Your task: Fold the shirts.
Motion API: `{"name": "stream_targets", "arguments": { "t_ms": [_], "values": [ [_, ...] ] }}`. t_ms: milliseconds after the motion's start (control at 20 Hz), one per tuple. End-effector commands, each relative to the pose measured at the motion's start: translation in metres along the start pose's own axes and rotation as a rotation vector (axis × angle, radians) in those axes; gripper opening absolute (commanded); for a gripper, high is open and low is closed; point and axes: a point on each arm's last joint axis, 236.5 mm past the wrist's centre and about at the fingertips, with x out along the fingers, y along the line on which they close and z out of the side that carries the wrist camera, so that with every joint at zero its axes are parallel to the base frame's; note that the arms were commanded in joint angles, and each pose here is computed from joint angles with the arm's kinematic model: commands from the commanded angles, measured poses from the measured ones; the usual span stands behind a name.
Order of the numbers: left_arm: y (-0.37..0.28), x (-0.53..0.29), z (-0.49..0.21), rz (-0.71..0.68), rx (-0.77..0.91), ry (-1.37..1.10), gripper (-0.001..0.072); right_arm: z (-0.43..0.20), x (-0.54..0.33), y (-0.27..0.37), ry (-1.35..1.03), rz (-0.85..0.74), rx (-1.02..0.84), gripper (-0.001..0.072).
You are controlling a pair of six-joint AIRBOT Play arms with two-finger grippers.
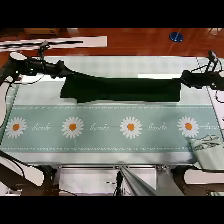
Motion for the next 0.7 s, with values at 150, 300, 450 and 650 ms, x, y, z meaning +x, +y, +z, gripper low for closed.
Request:
{"name": "stream_targets", "arguments": {
  "t_ms": [150, 300, 450, 650],
  "values": [
    [0.028, 0.025, -0.004, -0.001, -0.046, 0.035, 0.0026, -0.007, 0.034, -0.024, 0.013, -0.037, 0.040, 0.0027],
    [0.035, 0.028, 0.002, 0.016, -0.051, 0.010, 0.0038, -0.004, 0.038, -0.029, -0.004, -0.050, 0.041, 0.0030],
    [0.035, 0.027, 0.005, 0.013, -0.058, -0.004, 0.0439, 0.000, 0.035, -0.028, -0.016, -0.049, 0.031, 0.0353],
    [0.043, -0.010, 0.015, 0.016, -0.073, -0.044, 0.0557, 0.027, -0.015, -0.038, -0.092, -0.094, -0.008, 0.0536]
  ]
}}
